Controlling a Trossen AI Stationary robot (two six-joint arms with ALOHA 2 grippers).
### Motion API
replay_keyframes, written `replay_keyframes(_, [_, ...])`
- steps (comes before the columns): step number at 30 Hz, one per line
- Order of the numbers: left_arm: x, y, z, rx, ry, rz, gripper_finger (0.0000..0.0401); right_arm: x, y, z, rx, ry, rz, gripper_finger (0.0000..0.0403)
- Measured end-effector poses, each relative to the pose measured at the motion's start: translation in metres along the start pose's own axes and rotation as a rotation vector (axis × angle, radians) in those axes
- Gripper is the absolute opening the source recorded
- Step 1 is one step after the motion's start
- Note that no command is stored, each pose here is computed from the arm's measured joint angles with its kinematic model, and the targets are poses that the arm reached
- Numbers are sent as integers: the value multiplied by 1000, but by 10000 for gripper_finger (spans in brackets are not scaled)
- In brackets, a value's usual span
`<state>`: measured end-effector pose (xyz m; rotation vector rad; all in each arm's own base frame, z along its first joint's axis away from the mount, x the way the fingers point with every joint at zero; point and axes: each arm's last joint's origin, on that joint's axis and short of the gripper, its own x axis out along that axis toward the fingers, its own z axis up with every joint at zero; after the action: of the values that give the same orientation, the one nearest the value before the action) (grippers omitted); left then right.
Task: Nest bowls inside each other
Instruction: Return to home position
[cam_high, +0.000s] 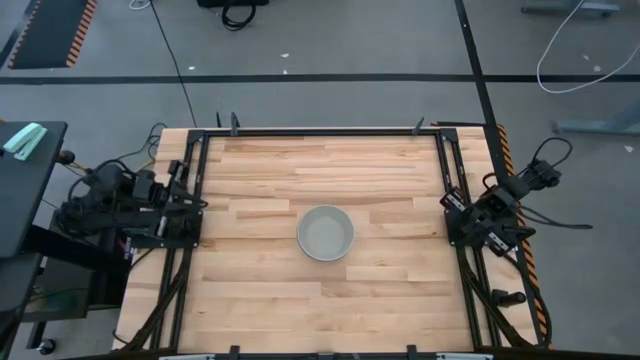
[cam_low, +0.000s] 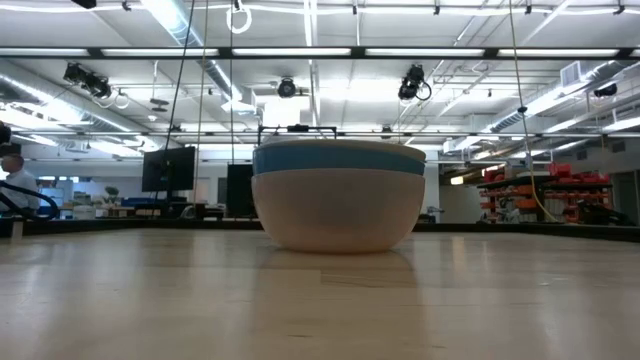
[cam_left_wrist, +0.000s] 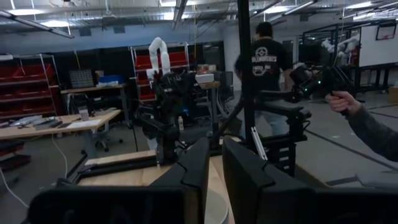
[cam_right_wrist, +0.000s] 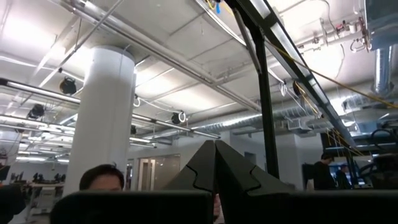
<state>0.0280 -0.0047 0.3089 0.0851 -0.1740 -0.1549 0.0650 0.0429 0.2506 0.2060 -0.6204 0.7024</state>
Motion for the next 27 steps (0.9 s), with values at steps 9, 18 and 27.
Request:
replay_keyframes(9, [-6, -2, -4, -11, 22, -1, 63, -6, 2, 6, -5, -30, 3, 18])
replay_keyframes(18, [-3, -1, -11, -35, 42, -2, 54, -5, 2, 13, -1, -3, 0, 18])
replay_keyframes(27, [16, 1, -36, -35, -1, -1, 61, -5, 2, 9, -9, 38, -4, 18])
